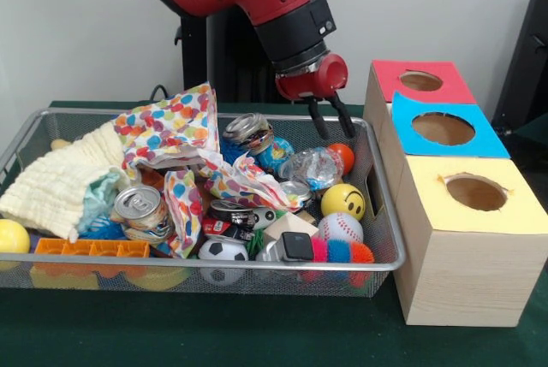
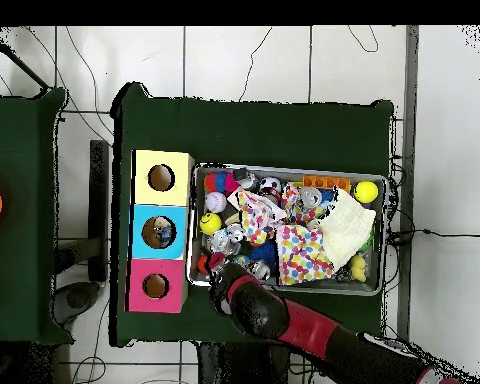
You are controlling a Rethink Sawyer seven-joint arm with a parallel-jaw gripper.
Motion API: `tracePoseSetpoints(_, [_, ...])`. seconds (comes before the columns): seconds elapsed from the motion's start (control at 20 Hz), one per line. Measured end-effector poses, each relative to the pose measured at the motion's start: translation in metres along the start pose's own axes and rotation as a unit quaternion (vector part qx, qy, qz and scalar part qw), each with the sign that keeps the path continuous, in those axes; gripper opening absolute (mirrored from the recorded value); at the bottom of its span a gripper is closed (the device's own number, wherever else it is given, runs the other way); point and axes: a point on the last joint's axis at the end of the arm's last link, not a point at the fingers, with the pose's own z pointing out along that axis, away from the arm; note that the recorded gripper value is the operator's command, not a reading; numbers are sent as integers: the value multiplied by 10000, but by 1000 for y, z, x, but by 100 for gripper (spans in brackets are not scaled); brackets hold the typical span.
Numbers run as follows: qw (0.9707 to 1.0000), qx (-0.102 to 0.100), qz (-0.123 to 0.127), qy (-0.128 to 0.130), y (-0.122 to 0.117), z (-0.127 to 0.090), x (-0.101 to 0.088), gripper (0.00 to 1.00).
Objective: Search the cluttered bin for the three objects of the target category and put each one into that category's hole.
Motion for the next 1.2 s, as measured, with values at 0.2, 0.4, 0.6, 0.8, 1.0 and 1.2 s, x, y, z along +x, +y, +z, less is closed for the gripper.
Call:
tracePoseSetpoints(0.2, [9998,-125,114,90,1,2,1,100])
tracePoseSetpoints(0.4, [9995,-188,184,166,3,5,3,100])
tracePoseSetpoints(0.6, [9993,-212,240,215,6,8,5,100])
tracePoseSetpoints(0.8, [9991,-211,269,232,9,9,6,100])
tracePoseSetpoints(1.0, [9991,-175,288,265,12,13,10,100])
tracePoseSetpoints(1.2, [9992,-85,270,280,21,18,16,100])
